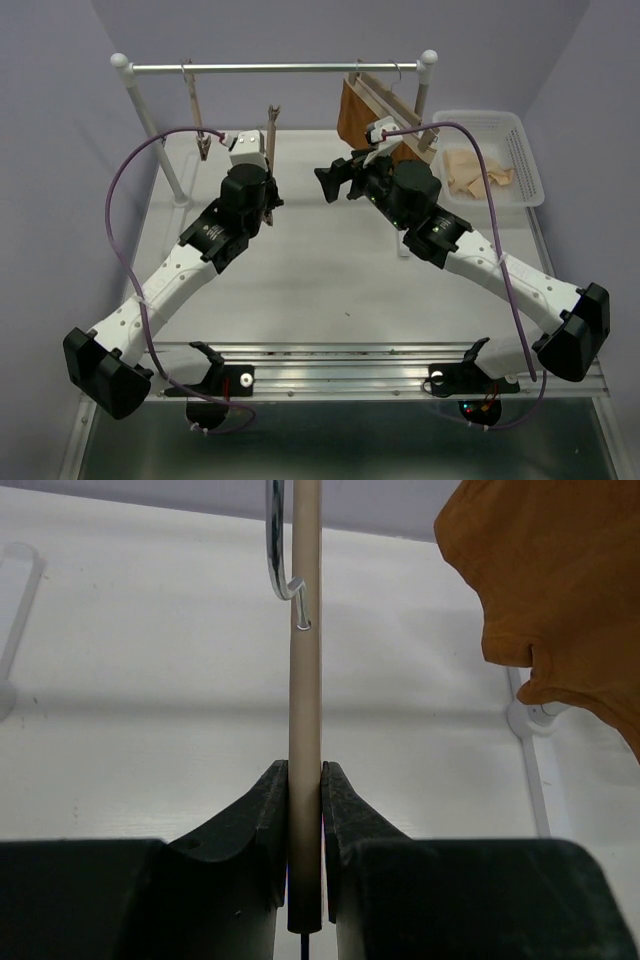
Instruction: Remove the underwear clipped to the hanger
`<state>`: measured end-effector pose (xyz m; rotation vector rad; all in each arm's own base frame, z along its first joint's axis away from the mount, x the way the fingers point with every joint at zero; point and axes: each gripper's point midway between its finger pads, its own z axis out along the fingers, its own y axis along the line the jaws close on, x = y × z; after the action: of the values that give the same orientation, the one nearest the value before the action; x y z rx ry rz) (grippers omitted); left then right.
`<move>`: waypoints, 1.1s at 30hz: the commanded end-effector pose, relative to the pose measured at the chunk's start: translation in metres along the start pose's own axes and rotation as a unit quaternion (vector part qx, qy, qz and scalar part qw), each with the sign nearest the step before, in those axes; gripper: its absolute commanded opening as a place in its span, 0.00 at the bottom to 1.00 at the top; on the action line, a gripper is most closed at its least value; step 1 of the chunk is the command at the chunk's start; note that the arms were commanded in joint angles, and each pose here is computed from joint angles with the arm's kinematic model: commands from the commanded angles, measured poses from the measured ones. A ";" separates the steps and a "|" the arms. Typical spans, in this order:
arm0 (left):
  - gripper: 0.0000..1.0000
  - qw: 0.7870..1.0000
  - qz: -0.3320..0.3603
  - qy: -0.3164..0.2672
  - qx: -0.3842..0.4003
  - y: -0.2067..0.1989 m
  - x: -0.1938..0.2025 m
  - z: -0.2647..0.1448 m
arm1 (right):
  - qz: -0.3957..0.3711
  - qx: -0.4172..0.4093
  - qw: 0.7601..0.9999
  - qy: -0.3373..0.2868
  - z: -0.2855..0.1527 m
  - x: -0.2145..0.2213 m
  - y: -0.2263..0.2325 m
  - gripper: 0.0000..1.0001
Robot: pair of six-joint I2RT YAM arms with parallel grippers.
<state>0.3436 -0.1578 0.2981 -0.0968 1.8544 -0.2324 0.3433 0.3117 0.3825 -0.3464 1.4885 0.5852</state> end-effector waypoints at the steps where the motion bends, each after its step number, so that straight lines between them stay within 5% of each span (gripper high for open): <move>1: 0.00 0.998 -0.016 -0.065 0.005 -0.011 -0.056 -0.003 | 0.001 0.026 0.999 -0.033 -0.012 -0.024 -0.009 1.00; 33: 0.00 0.989 0.021 -0.142 -0.043 0.010 -0.158 0.039 | -0.031 0.085 0.996 -0.025 -0.015 -0.012 -0.034 1.00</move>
<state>0.4276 -0.1302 0.3808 -0.1463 1.7201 -0.0690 0.3452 0.2746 0.3800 -0.2628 1.4957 0.4347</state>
